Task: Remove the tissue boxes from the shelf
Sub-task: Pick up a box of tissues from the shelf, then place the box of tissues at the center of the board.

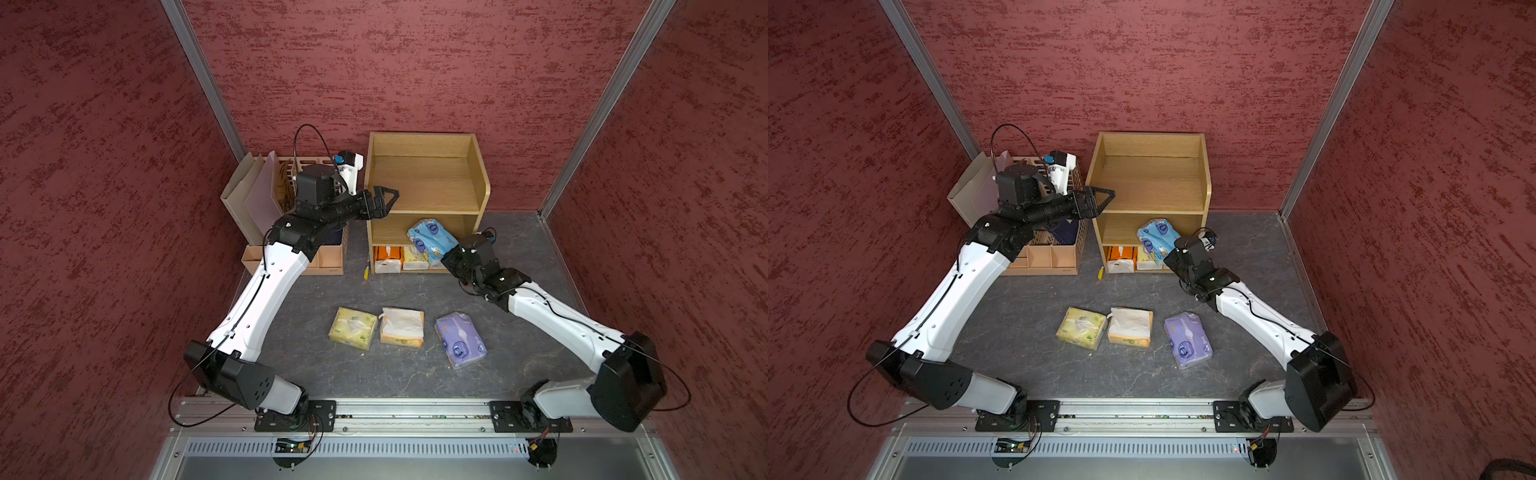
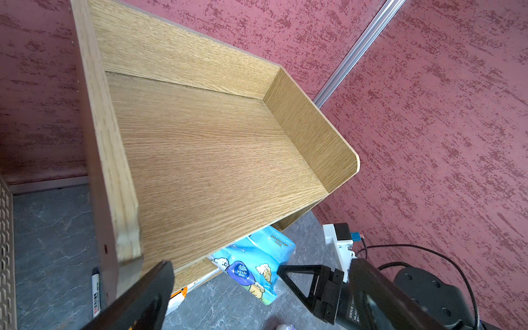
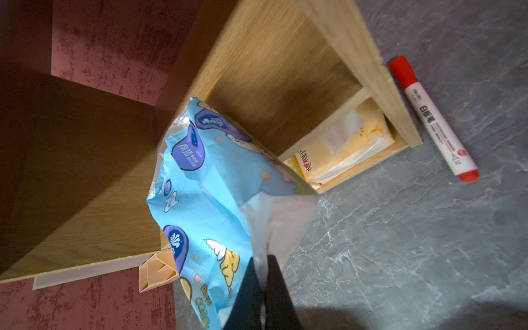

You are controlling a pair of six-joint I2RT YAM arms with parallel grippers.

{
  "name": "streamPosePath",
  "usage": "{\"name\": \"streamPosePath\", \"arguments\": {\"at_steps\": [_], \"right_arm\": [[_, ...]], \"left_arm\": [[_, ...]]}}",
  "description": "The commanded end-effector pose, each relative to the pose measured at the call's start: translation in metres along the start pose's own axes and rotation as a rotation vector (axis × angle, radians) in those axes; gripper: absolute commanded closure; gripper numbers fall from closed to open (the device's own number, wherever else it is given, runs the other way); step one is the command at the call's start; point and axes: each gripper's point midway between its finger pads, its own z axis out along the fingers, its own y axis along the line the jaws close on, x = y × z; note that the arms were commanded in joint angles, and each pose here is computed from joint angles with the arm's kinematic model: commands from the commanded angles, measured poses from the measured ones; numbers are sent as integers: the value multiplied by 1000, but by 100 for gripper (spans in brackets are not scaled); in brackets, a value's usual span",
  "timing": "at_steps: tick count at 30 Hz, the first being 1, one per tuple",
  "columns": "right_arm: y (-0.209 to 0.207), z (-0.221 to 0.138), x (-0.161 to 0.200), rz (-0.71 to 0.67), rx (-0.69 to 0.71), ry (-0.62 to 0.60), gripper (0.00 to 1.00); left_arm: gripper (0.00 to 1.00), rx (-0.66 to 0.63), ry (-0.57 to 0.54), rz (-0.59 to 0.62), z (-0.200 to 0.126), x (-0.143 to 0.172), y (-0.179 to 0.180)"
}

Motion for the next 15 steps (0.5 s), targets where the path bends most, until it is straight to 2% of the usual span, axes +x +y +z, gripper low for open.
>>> {"name": "streamPosePath", "arguments": {"at_steps": [1, 15], "right_arm": [[6, -7, 5, -17, -40, 41, 100], [23, -33, 23, -77, -157, 135, 100]], "left_arm": [[0, 23, -66, 11, -9, -16, -11], [0, 18, -80, 16, -13, -17, -11]]}}
